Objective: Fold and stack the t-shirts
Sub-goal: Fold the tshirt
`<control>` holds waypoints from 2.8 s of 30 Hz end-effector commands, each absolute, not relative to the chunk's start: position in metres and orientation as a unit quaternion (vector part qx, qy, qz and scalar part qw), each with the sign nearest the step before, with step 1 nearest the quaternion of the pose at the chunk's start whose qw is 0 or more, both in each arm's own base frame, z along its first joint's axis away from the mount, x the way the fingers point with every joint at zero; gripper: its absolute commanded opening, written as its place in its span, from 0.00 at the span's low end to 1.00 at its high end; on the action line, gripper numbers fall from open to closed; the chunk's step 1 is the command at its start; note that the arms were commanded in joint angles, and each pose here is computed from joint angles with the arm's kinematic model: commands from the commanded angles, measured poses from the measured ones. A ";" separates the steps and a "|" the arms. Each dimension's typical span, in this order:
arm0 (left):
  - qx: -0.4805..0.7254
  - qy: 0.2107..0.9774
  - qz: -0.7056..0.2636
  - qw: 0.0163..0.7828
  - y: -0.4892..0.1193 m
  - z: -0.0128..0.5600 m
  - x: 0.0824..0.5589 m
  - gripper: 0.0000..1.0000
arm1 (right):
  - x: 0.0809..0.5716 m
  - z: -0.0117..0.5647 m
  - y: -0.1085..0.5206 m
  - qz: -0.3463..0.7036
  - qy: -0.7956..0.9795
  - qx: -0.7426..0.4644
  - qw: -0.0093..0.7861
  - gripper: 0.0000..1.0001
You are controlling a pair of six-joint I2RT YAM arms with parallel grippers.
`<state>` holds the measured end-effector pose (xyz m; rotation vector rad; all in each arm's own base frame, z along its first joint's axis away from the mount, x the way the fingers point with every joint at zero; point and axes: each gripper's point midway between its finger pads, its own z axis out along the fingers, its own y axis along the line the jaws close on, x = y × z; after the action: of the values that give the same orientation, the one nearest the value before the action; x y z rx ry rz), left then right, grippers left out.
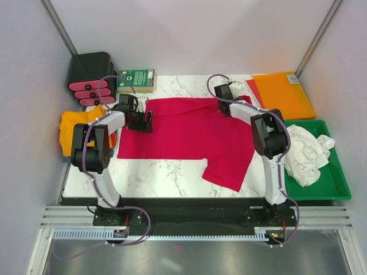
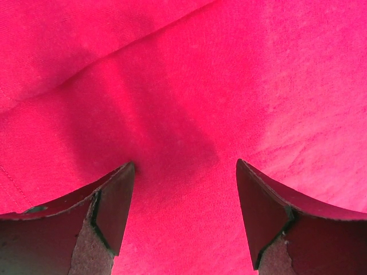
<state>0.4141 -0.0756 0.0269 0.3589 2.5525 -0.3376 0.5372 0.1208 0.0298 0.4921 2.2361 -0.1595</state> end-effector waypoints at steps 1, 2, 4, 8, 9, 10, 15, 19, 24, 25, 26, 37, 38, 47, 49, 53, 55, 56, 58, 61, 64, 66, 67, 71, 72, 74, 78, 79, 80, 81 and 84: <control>0.123 0.945 -0.142 0.267 -0.081 0.025 0.414 0.78 | 0.528 0.056 0.119 -0.070 0.883 0.192 0.423 0.00; 0.124 0.945 -0.143 0.267 -0.082 0.025 0.414 0.78 | 0.527 0.060 0.121 -0.070 0.881 0.189 0.427 0.00; 0.125 0.945 -0.142 0.269 -0.081 0.026 0.414 0.78 | 0.522 0.074 0.126 -0.070 0.878 0.181 0.437 0.00; 0.124 0.944 -0.143 0.269 -0.082 0.027 0.414 0.78 | 0.511 0.091 0.134 -0.067 0.875 0.169 0.449 0.00; 0.125 0.944 -0.143 0.270 -0.082 0.028 0.414 0.78 | 0.505 0.090 0.139 -0.067 0.877 0.163 0.447 0.00; 0.125 0.944 -0.143 0.269 -0.082 0.028 0.413 0.78 | 0.503 0.097 0.140 -0.063 0.874 0.163 0.452 0.00; 0.126 0.943 -0.143 0.273 -0.083 0.031 0.414 0.78 | 0.486 0.099 0.150 -0.058 0.877 0.152 0.451 0.00; 0.126 0.943 -0.143 0.273 -0.082 0.031 0.413 0.78 | 0.472 0.097 0.159 -0.051 0.882 0.145 0.446 0.00; 0.126 0.943 -0.145 0.273 -0.083 0.032 0.413 0.78 | 0.452 0.089 0.174 -0.046 0.889 0.131 0.435 0.00; 0.126 0.943 -0.146 0.273 -0.083 0.031 0.412 0.78 | 0.449 0.087 0.175 -0.048 0.890 0.129 0.434 0.00; 0.126 0.943 -0.145 0.273 -0.083 0.032 0.412 0.78 | 0.447 0.087 0.176 -0.047 0.891 0.129 0.434 0.00; 0.125 0.943 -0.147 0.272 -0.083 0.030 0.411 0.78 | 0.427 0.109 0.199 -0.028 0.885 0.115 0.450 0.00; 0.124 0.943 -0.147 0.272 -0.084 0.031 0.411 0.78 | 0.427 0.111 0.201 -0.027 0.884 0.114 0.452 0.00; 0.124 0.944 -0.145 0.269 -0.083 0.029 0.411 0.78 | 0.435 0.126 0.206 -0.033 0.877 0.112 0.466 0.00; 0.124 0.944 -0.146 0.267 -0.083 0.027 0.411 0.78 | 0.439 0.134 0.204 -0.040 0.873 0.111 0.474 0.00; 0.125 0.944 -0.144 0.268 -0.082 0.027 0.411 0.78 | 0.449 0.160 0.204 -0.044 0.859 0.112 0.497 0.00; 0.125 0.945 -0.142 0.268 -0.082 0.027 0.411 0.78 | 0.451 0.170 0.204 -0.043 0.854 0.115 0.506 0.00; 0.125 0.945 -0.143 0.265 -0.082 0.025 0.410 0.78 | 0.451 0.173 0.204 -0.041 0.853 0.115 0.507 0.00; 0.124 0.945 -0.145 0.265 -0.083 0.025 0.410 0.78 | 0.450 0.172 0.206 -0.039 0.855 0.112 0.505 0.00; 0.123 0.946 -0.144 0.263 -0.082 0.024 0.410 0.78 | 0.443 0.155 0.207 -0.039 0.866 0.106 0.488 0.00; 0.123 0.946 -0.144 0.264 -0.082 0.024 0.411 0.78 | 0.433 0.131 0.207 -0.042 0.878 0.101 0.465 0.00; 0.124 0.946 -0.143 0.264 -0.082 0.024 0.411 0.78 | 0.427 0.117 0.208 -0.044 0.886 0.095 0.452 0.00; 0.124 0.946 -0.143 0.263 -0.082 0.023 0.411 0.78 | 0.422 0.105 0.210 -0.047 0.892 0.088 0.442 0.00; 0.123 0.946 -0.145 0.262 -0.083 0.022 0.411 0.78 | 0.414 0.080 0.218 -0.042 0.910 0.055 0.409 0.00; 0.123 0.946 -0.146 0.261 -0.084 0.022 0.410 0.78 | 0.414 0.074 0.223 -0.037 0.914 0.045 0.401 0.02; 0.122 0.947 -0.146 0.260 -0.084 0.021 0.410 0.78 | 0.416 0.067 0.230 -0.039 0.920 0.020 0.389 0.03; 0.124 0.946 -0.144 0.263 -0.083 0.023 0.410 0.78 | 0.423 0.063 0.242 -0.029 0.923 -0.006 0.384 0.07; 0.125 0.946 -0.143 0.264 -0.083 0.024 0.411 0.78 | 0.428 0.066 0.243 -0.029 0.921 -0.006 0.389 0.16; 0.125 0.946 -0.143 0.264 -0.083 0.024 0.410 0.78 | 0.429 0.068 0.242 -0.029 0.920 -0.006 0.391 0.23; 0.126 0.946 -0.143 0.264 -0.083 0.024 0.410 0.78 | 0.430 0.071 0.243 -0.028 0.918 -0.006 0.395 0.30; 0.127 0.946 -0.143 0.264 -0.083 0.024 0.410 0.78 | 0.435 0.087 0.240 -0.033 0.910 0.006 0.414 0.56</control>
<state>0.4146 -0.0760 0.0267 0.3557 2.5485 -0.3395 0.4175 0.2283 0.0474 -0.0009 2.3814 -0.1346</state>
